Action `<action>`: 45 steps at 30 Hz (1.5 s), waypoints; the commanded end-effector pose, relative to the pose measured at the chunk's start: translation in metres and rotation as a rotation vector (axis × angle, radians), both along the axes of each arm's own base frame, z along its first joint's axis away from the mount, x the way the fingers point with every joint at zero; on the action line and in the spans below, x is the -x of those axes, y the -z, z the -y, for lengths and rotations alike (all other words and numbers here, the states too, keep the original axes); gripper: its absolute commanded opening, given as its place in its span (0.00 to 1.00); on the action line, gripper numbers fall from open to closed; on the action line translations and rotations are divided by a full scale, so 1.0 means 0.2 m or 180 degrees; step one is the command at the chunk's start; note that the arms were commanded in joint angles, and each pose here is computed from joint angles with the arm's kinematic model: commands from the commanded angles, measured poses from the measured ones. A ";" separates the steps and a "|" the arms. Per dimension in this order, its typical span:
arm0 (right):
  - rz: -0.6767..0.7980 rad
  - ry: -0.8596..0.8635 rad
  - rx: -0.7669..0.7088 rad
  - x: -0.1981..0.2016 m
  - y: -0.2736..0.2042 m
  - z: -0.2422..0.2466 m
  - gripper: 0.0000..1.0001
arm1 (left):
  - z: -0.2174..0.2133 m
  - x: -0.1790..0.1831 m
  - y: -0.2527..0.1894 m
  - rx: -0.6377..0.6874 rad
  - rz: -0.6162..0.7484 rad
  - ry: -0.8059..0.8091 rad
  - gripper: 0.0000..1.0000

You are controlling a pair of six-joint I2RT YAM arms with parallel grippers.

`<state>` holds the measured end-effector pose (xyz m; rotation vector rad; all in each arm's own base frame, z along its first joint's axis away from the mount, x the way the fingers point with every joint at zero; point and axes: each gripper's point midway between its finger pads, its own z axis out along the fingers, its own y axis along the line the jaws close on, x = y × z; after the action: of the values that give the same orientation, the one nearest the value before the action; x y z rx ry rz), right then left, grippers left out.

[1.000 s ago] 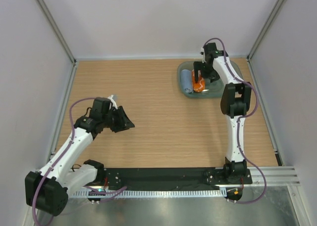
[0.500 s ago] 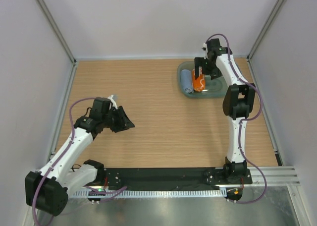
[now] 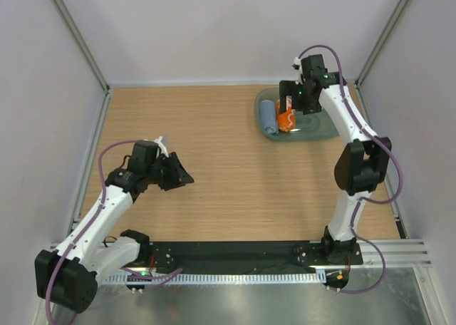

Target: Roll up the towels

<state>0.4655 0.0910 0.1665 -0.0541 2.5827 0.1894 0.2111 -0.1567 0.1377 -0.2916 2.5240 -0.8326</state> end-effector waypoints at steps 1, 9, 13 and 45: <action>0.0543 -0.0012 -0.0174 0.06 -0.27 -0.07 1.00 | 0.01 0.00 -0.06 0.0044 0.0166 0.0098 0.42; 0.0999 -0.0402 -0.0410 0.39 -0.43 -0.26 1.00 | -0.03 -0.04 -0.18 -0.0068 0.0459 -0.0008 0.83; 0.1319 -0.0596 -0.0629 0.52 -0.52 -0.38 1.00 | -0.08 -0.08 -0.28 -0.0195 0.0668 -0.0112 0.90; 0.1469 -0.0856 -0.1831 0.95 -0.39 -0.62 1.00 | -1.05 -0.40 -0.05 -0.2628 0.2442 -0.3021 1.00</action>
<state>0.2791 0.2041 0.2263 -0.1765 2.0375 0.8124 0.2824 0.0359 0.1175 -0.5428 1.6892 0.3430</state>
